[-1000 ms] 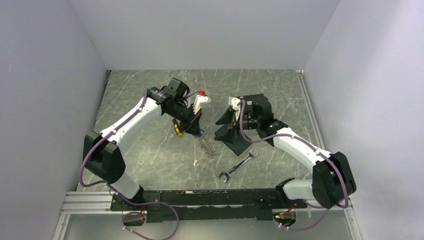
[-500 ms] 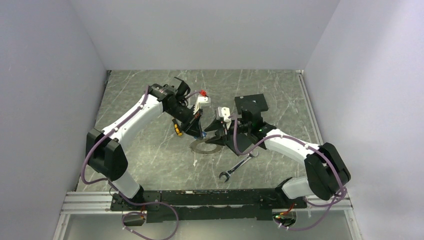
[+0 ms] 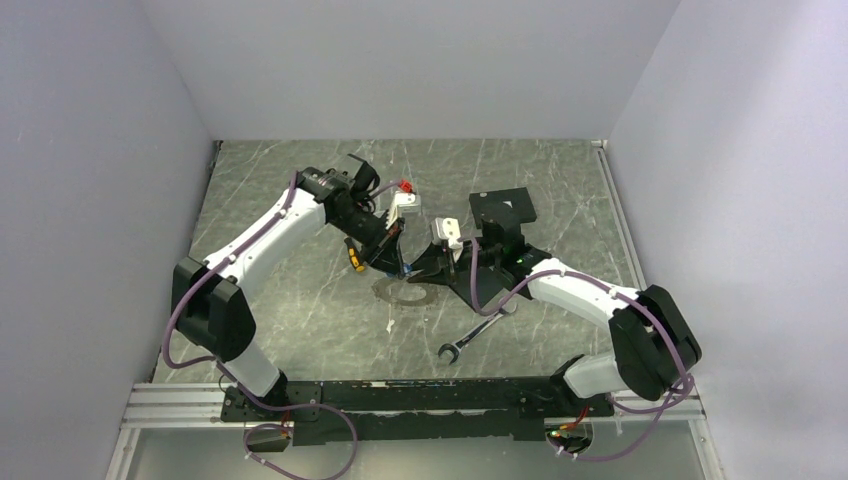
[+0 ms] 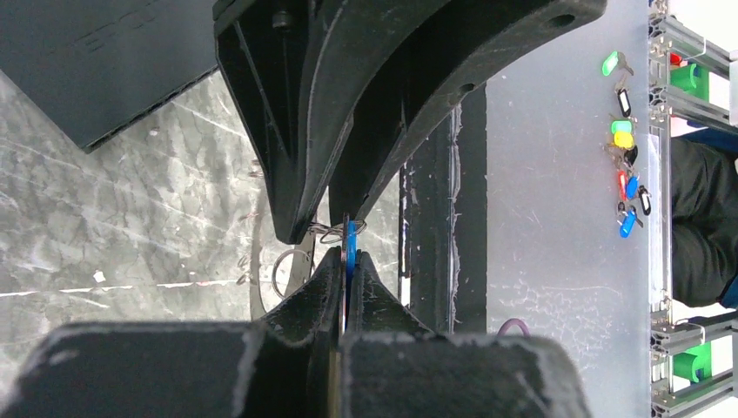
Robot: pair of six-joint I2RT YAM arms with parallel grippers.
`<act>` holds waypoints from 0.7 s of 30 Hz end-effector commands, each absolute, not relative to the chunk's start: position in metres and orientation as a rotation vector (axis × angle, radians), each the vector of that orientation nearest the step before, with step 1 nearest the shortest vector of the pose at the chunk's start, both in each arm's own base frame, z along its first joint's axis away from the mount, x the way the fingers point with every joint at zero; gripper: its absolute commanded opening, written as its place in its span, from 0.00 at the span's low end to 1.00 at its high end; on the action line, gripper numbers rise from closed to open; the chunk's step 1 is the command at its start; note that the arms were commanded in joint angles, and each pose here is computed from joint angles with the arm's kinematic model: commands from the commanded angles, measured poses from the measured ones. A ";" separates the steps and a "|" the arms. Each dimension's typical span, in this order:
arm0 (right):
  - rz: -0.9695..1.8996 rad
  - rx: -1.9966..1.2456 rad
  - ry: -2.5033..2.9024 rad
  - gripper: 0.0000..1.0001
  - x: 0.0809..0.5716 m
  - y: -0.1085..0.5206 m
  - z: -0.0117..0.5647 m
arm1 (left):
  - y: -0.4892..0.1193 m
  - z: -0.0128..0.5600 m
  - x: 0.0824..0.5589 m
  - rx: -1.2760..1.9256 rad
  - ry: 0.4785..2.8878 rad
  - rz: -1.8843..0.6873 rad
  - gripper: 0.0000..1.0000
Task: Remove the keys from the keyring
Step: Remove the key from the keyring.
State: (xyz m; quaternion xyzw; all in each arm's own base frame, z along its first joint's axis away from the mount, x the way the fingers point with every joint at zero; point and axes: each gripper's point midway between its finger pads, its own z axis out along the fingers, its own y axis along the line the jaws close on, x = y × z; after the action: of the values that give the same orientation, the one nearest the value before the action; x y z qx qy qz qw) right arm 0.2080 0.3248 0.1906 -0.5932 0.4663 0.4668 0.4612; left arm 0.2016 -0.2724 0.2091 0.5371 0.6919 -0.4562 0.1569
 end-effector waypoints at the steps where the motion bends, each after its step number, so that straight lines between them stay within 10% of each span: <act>1: 1.125 -1.517 1.085 0.15 0.205 0.325 0.195 | -0.271 0.236 0.200 1.544 1.848 -1.290 0.00; 5: 1.110 -1.533 1.092 0.00 0.205 0.323 0.196 | -0.264 0.231 0.206 1.534 1.865 -1.190 0.00; 21: 1.158 -1.465 1.201 0.00 0.210 0.325 0.202 | -0.257 0.220 0.210 1.526 1.886 -1.106 0.16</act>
State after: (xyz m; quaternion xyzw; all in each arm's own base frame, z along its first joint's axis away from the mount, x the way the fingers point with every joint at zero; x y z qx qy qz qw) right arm 0.2110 0.3228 0.1883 -0.6008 0.4814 0.4546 0.4479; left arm 0.2048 -0.2555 0.2040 0.5475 0.7047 -0.4064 0.1963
